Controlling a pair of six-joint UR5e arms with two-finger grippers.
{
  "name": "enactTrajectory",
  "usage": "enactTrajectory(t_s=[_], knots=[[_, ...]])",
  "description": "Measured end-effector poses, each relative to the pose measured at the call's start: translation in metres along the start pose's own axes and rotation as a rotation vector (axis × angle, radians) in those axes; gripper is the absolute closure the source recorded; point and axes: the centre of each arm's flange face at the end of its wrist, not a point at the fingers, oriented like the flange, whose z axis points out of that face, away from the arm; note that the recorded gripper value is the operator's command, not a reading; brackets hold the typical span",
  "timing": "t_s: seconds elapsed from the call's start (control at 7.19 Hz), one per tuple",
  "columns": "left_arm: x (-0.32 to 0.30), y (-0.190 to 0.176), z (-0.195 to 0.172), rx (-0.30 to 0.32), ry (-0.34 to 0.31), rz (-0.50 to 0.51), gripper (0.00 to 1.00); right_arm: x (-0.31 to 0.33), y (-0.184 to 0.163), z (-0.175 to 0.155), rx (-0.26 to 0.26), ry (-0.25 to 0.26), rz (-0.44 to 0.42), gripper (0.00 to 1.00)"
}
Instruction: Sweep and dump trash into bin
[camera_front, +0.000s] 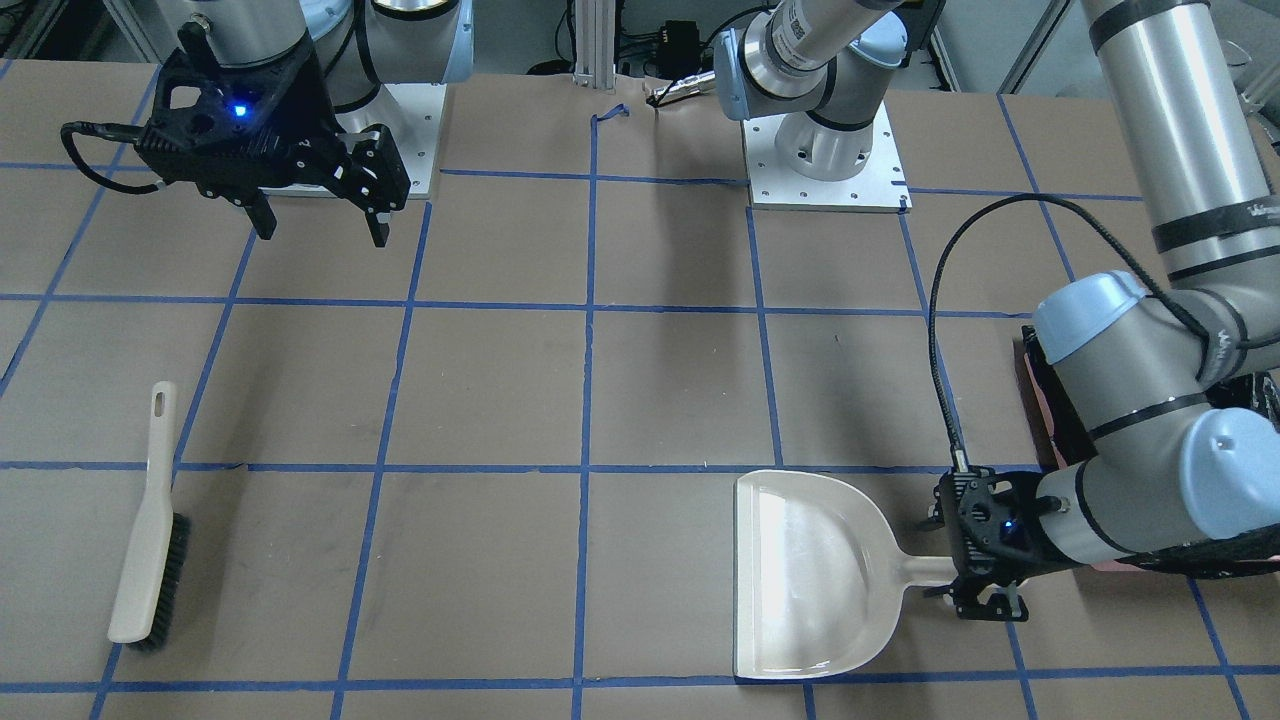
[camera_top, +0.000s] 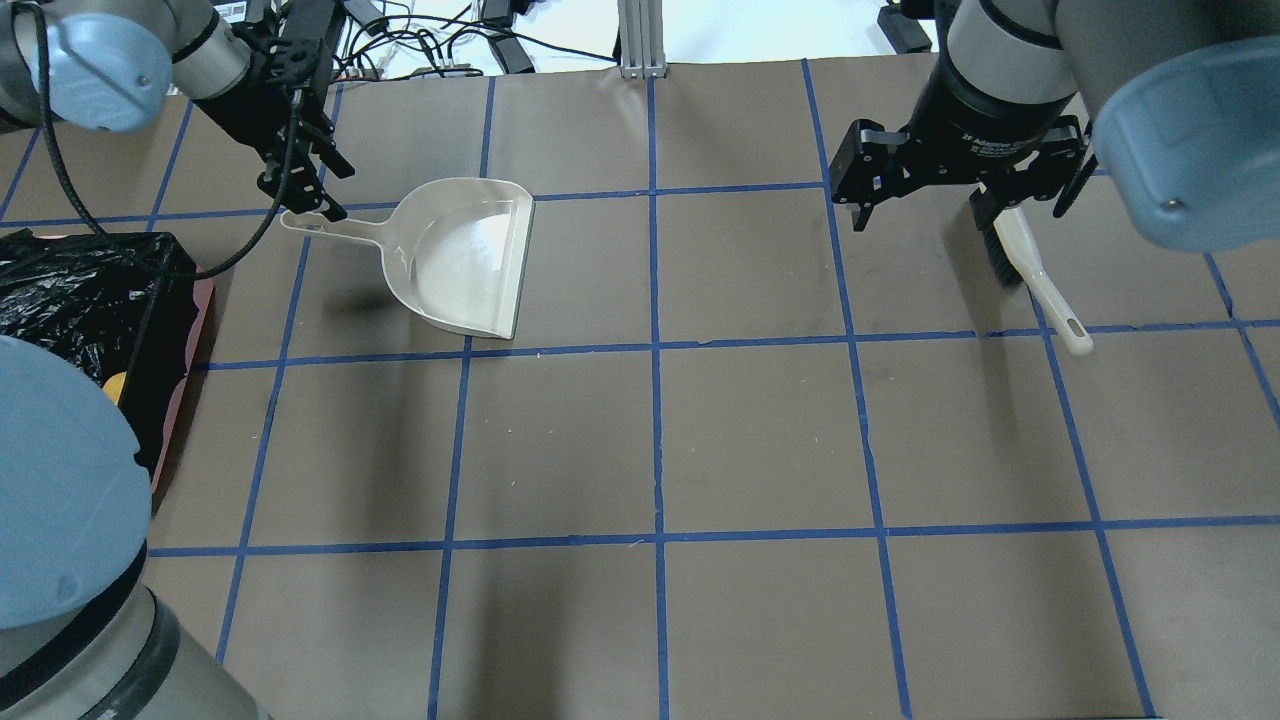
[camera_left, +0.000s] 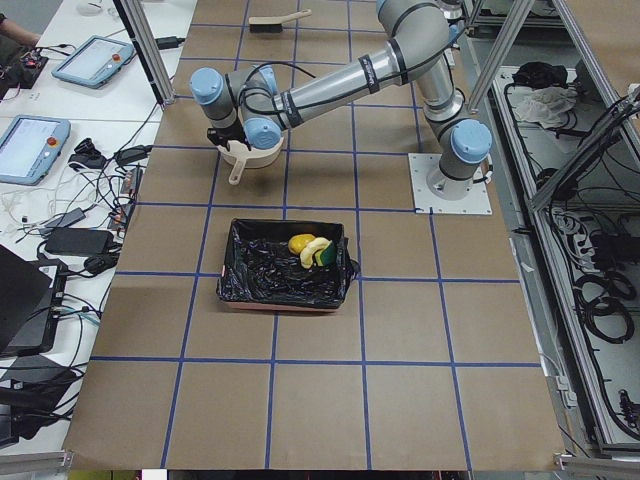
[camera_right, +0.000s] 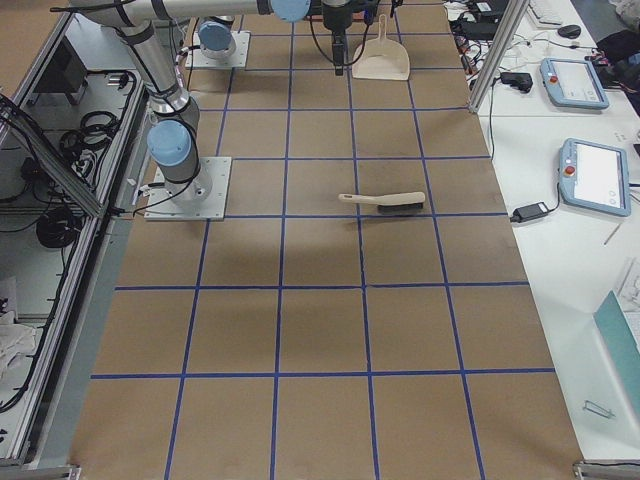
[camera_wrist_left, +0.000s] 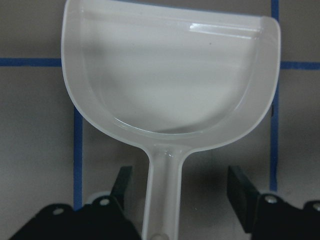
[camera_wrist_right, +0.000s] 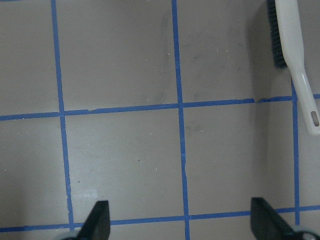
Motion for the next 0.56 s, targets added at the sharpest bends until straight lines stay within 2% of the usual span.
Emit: enactTrajectory(t_s=[0.28, 0.42, 0.56], knots=[[0.036, -0.027, -0.051, -0.007, -0.016, -0.23, 0.19, 0.0, 0.0, 0.0, 0.0, 0.001, 0.0, 0.0], [0.058, -0.042, -0.074, -0.008, -0.027, -0.365, 0.07, 0.0, 0.0, 0.0, 0.0, 0.001, 0.0, 0.0], [0.08, -0.053, -0.096, -0.007, -0.035, -0.513, 0.05, 0.0, 0.0, 0.0, 0.0, 0.001, 0.0, 0.0]])
